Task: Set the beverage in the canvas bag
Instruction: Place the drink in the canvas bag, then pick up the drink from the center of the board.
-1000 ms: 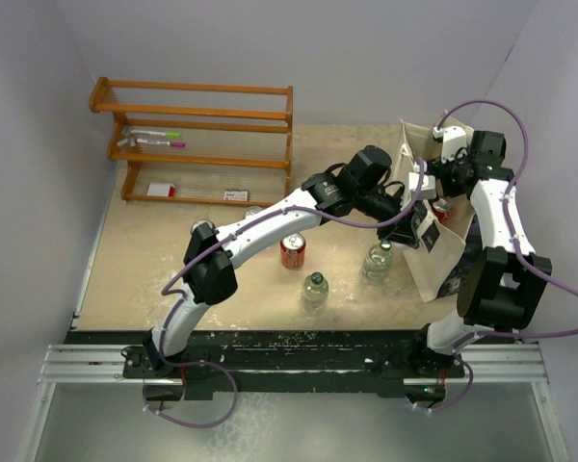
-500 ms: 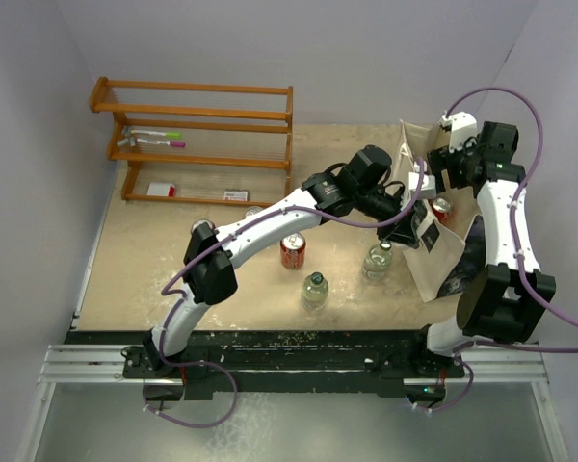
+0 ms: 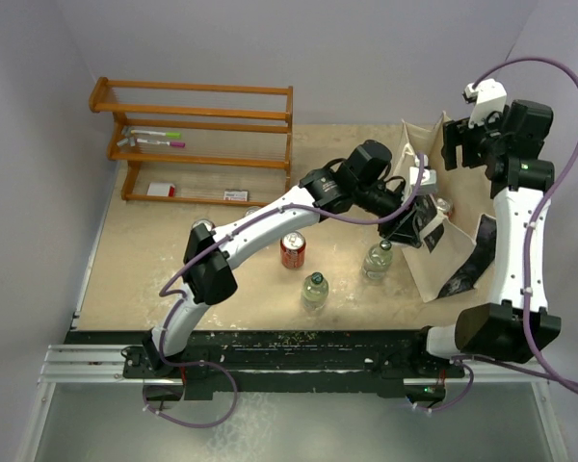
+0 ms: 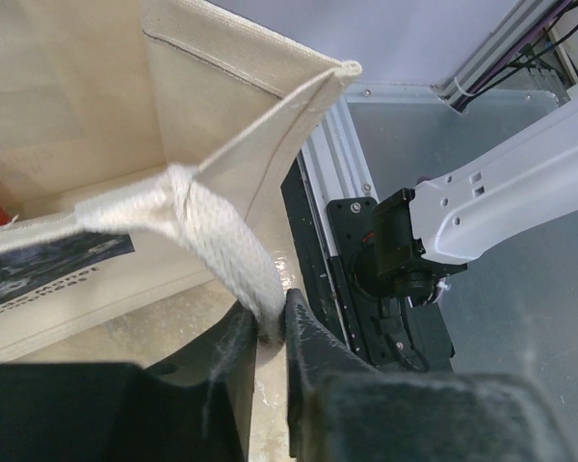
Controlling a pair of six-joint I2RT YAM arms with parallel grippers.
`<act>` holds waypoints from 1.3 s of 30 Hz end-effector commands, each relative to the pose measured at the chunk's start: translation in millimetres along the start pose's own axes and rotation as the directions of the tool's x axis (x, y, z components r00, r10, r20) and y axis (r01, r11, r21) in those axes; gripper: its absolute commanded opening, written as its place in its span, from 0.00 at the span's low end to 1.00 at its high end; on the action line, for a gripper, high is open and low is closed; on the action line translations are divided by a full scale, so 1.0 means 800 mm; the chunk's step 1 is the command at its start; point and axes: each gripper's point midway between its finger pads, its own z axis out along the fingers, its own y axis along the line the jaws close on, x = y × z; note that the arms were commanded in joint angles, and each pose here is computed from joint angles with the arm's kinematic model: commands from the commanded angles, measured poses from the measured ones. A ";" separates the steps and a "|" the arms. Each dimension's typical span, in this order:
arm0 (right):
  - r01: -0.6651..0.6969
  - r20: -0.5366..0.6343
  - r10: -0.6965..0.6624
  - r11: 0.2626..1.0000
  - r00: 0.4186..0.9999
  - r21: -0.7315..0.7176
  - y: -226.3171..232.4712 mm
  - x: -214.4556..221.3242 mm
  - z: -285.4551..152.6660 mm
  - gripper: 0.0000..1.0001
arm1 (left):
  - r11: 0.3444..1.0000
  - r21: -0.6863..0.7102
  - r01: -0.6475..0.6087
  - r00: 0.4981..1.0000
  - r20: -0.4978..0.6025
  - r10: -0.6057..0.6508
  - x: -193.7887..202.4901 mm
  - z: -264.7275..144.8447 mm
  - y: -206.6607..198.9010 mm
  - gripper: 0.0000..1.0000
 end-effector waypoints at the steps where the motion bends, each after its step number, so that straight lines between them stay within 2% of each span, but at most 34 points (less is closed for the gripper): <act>1: -0.029 0.098 0.034 0.998 0.995 -0.056 0.019 -0.040 -0.040 0.79 | 0.996 0.017 -0.093 0.992 0.084 0.092 -0.061 -0.026 -0.032 0.43; 5: -0.020 0.132 0.032 0.995 0.991 -0.098 0.033 -0.048 -0.056 0.79 | 0.993 0.007 -0.118 0.990 0.083 0.117 -0.068 -0.035 -0.037 0.64; 10: 0.010 0.180 0.023 0.984 0.983 -0.179 0.059 -0.060 -0.079 0.78 | 0.979 -0.032 -0.201 0.976 0.073 0.203 -0.079 -0.066 -0.042 0.83; 17: 0.094 0.200 -0.019 0.923 0.980 -0.374 0.121 -0.054 -0.099 0.77 | 0.948 -0.185 -0.258 0.962 0.042 0.270 -0.072 -0.161 -0.015 0.98; 23: 0.180 0.188 -0.100 0.859 0.977 -0.479 0.170 -0.033 -0.106 0.77 | 0.900 -0.384 -0.207 0.978 -0.048 0.204 -0.029 -0.253 0.035 0.99; 29: 0.230 0.151 -0.175 0.799 0.973 -0.556 0.214 -0.004 -0.101 0.77 | 0.839 -0.523 -0.150 0.989 -0.080 0.127 0.014 -0.323 0.062 0.99; 36: 0.233 0.046 -0.267 0.731 0.963 -0.642 0.258 0.061 -0.087 0.76 | 0.783 -0.615 -0.094 0.994 -0.101 0.039 0.058 -0.369 0.077 0.99; 39: 0.235 -0.021 -0.326 0.723 0.945 -0.650 0.263 0.099 -0.083 0.75 | 0.763 -0.639 -0.094 0.993 -0.113 0.027 0.070 -0.380 0.075 0.99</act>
